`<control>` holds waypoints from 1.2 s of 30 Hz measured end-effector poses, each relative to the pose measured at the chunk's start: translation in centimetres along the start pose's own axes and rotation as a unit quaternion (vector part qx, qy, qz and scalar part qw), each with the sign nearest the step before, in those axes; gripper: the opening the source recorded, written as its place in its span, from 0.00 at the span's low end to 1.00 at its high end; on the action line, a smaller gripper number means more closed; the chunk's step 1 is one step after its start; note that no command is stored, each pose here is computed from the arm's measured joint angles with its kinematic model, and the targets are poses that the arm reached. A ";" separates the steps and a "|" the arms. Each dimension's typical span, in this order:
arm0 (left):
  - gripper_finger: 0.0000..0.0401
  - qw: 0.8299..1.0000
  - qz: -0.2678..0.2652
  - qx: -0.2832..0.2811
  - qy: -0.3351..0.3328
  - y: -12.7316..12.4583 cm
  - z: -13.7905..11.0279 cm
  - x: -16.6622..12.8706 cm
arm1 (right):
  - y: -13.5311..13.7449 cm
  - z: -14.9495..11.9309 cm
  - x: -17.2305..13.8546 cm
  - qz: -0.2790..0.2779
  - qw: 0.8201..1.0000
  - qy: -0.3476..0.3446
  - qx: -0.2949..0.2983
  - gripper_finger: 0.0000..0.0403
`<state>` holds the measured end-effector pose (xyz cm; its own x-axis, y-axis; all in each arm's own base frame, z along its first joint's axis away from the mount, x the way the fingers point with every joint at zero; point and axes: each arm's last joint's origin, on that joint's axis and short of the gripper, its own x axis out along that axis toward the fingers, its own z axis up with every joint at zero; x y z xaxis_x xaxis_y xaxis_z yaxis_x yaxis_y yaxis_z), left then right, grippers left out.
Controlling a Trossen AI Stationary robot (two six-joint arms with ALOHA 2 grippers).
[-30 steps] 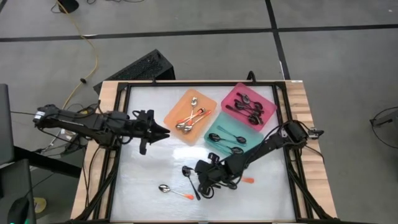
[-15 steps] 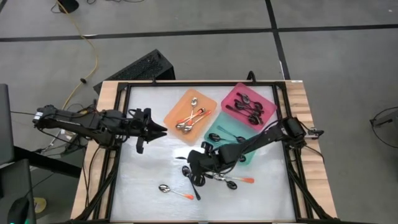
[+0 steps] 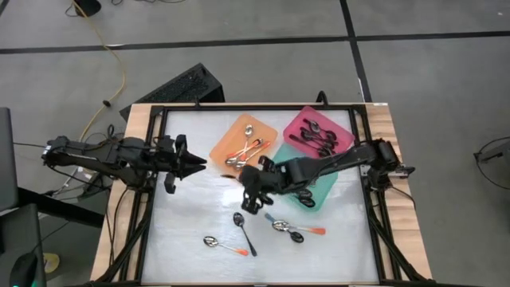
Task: Sort silverware by color (type)
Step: Put the blue spoon into the blue bin
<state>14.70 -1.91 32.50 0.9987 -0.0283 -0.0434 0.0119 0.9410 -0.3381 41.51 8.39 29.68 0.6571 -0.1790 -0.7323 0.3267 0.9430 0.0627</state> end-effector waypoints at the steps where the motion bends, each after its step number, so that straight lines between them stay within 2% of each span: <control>1: 0.19 1.000 0.002 0.001 -0.003 0.0 0.0 -0.1 | -0.3 0.4 -0.5 0.001 1.000 -0.008 0.006 0.00; 7: 0.19 1.000 0.015 0.001 -0.003 0.1 0.0 -0.4 | -2.9 1.1 -3.0 -0.037 0.999 -0.001 0.012 0.00; 13: 0.19 1.000 0.020 -0.004 -0.005 0.2 0.1 -0.5 | -5.4 1.2 -4.3 -0.087 0.996 0.020 0.007 0.00; 18: 0.19 0.999 0.044 -0.004 -0.014 0.3 0.1 -0.6 | -7.6 2.0 -5.6 -0.105 0.994 0.016 -0.013 0.00; 24: 0.19 0.997 0.072 -0.002 -0.023 0.5 0.2 -0.5 | -11.4 3.2 -7.4 -0.120 0.992 0.009 -0.030 0.00; 30: 0.19 0.996 0.084 0.000 -0.027 0.5 0.2 -0.5 | -15.7 4.2 -10.2 -0.128 0.991 -0.037 -0.012 0.00; 36: 0.19 0.996 0.086 0.001 -0.023 0.6 0.1 -0.5 | -19.9 2.5 -12.5 -0.157 0.985 -0.058 0.034 0.00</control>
<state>14.17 -1.32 32.41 0.9871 0.1492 -0.0575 -0.1599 0.9313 -0.3271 28.50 -8.85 39.24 0.5886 -0.4934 -0.6404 0.5682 0.8160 -0.1065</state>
